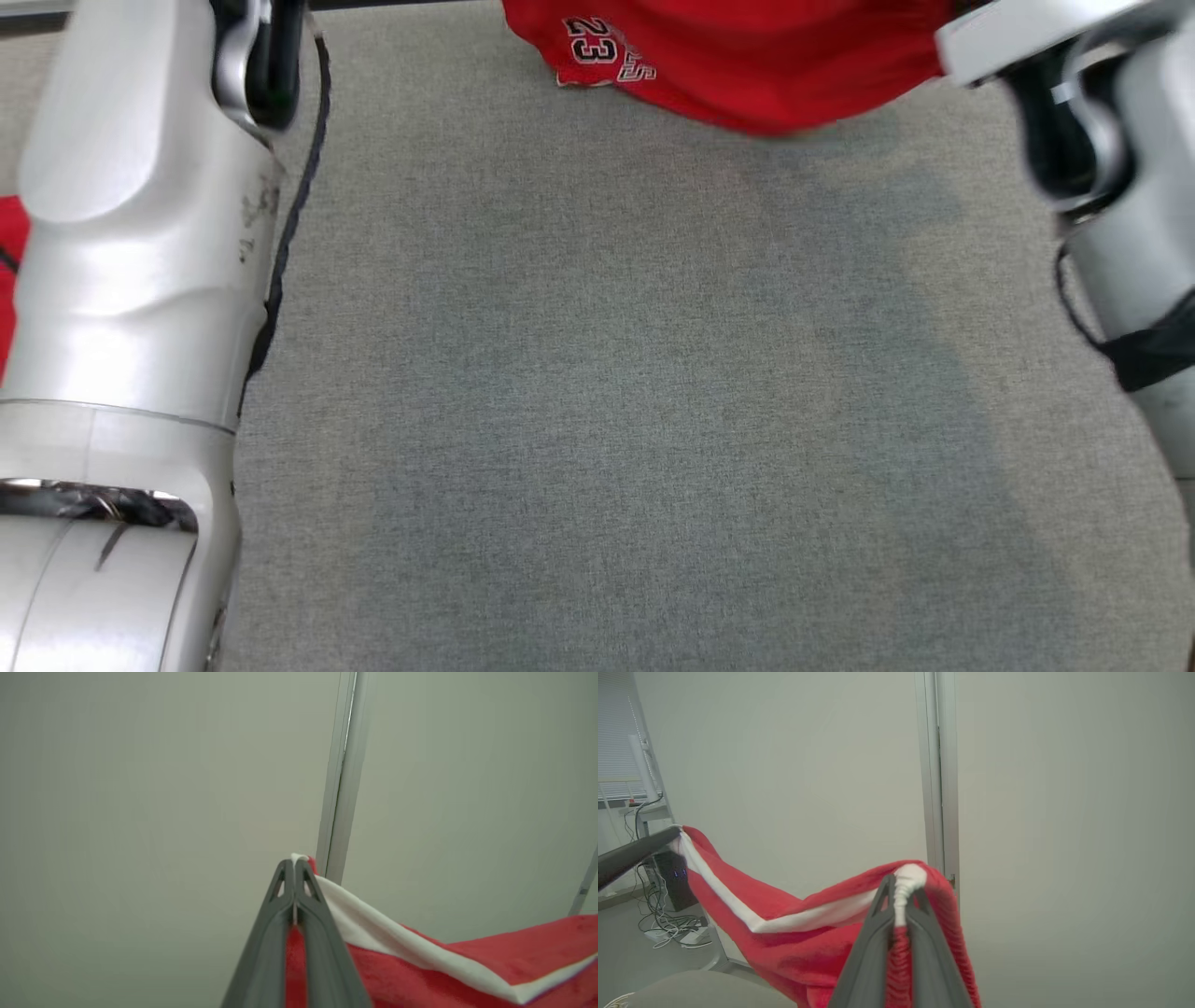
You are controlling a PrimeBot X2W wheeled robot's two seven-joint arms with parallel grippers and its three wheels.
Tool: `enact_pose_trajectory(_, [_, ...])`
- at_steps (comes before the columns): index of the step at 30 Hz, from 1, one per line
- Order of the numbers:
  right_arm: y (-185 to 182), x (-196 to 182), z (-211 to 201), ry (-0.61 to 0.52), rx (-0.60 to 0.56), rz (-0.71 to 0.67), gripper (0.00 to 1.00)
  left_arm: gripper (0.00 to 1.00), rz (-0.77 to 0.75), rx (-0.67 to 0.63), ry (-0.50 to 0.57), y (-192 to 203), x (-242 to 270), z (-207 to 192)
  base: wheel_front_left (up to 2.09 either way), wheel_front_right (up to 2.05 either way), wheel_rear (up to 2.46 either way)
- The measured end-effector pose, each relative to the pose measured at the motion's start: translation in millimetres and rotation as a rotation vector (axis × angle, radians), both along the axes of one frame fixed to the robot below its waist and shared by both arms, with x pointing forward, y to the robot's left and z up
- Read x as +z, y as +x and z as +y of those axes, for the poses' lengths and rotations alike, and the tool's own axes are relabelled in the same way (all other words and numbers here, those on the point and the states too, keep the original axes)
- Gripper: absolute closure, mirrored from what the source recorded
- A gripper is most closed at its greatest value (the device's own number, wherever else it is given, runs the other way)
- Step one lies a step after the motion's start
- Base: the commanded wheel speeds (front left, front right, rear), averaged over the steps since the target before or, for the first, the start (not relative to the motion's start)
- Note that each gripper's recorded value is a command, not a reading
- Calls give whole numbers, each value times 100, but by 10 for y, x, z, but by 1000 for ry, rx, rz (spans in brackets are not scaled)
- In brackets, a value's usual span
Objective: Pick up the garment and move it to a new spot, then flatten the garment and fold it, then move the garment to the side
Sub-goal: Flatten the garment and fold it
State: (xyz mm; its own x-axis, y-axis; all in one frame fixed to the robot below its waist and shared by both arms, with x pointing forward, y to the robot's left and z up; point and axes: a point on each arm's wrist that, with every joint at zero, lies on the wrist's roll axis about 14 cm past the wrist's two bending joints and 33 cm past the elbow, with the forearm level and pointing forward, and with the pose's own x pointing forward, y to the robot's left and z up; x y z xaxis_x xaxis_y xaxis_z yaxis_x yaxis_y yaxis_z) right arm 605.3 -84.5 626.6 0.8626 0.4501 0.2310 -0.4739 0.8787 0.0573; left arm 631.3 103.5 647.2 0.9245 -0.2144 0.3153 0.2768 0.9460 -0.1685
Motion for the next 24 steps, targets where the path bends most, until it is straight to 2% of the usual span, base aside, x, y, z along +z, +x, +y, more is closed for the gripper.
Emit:
enact_pose_trajectory(6, [-50, -840, 123, -37, 17, 197, 100, 100, 257, 9, -19, -41, -994, 48, 0, 0, 0])
enact_pose_trajectory(10, [-345, -1497, 122, -35, 22, 354, 100, 100, 404, 22, -40, -284, -1628, 97, 0, 0, 0])
enact_pose_trajectory(13, [-579, -1819, 77, -17, 16, 438, 100, 100, 476, 53, -86, -491, -1951, 193, 0, 0, 0])
enact_pose_trajectory(18, [-943, -2024, -3, 33, 14, 496, 100, 100, 530, 119, -127, -871, -2236, 417, 0, 0, 0])
enact_pose_trajectory(24, [-1501, -2100, -46, 60, 22, 520, 100, 100, 527, 155, -92, -1403, -2317, 572, 0, 0, 0])
